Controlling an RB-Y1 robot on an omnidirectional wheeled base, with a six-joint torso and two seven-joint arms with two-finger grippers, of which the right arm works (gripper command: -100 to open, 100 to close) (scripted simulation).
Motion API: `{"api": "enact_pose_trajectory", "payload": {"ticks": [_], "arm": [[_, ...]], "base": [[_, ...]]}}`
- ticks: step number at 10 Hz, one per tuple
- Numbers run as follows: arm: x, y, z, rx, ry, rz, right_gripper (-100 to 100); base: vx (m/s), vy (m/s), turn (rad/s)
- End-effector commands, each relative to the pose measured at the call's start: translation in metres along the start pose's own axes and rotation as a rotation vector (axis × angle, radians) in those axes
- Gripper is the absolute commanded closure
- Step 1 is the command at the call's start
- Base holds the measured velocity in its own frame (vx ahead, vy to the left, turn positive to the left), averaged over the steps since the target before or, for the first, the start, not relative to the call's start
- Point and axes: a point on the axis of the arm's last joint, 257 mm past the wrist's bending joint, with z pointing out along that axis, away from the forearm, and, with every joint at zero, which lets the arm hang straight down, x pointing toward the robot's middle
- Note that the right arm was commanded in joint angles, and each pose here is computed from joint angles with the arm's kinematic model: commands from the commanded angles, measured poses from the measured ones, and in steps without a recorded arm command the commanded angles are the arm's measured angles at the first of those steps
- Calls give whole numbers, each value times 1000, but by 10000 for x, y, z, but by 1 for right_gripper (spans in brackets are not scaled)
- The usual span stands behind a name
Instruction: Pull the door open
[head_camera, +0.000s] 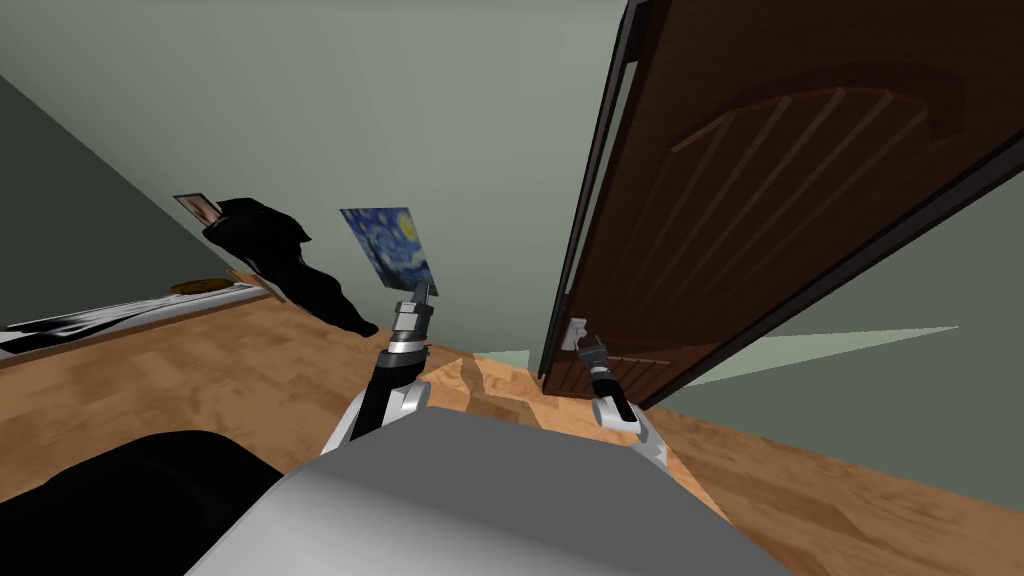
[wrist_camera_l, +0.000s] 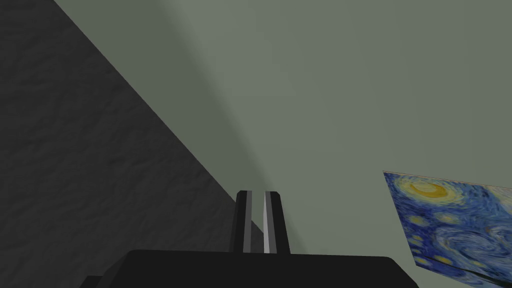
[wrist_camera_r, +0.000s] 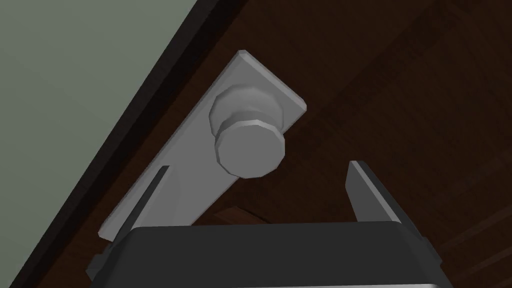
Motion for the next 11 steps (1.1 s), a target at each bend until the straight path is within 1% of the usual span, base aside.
{"api": "enact_pose_trajectory", "payload": {"ticks": [1,2,4,5,7,8,11], "arm": [[12,-21,-4,-5,-9,92,-100],[12,-21,-4,-5,-9,103,-100],[28,-51,-11,-11,-20,224,-100],[28,-51,-11,-11,-20,235,-100],[45,-83,-18,-17,-30,353,-100],[45,-83,-18,-17,-30,362,-100],[69,-130,-29,-25,-42,527,-100]], "base": [[-72,-63,120],[-59,-52,41],[-81,-45,93],[-70,-44,43],[-73,-56,80],[-67,-55,50],[-85,-45,86]]}}
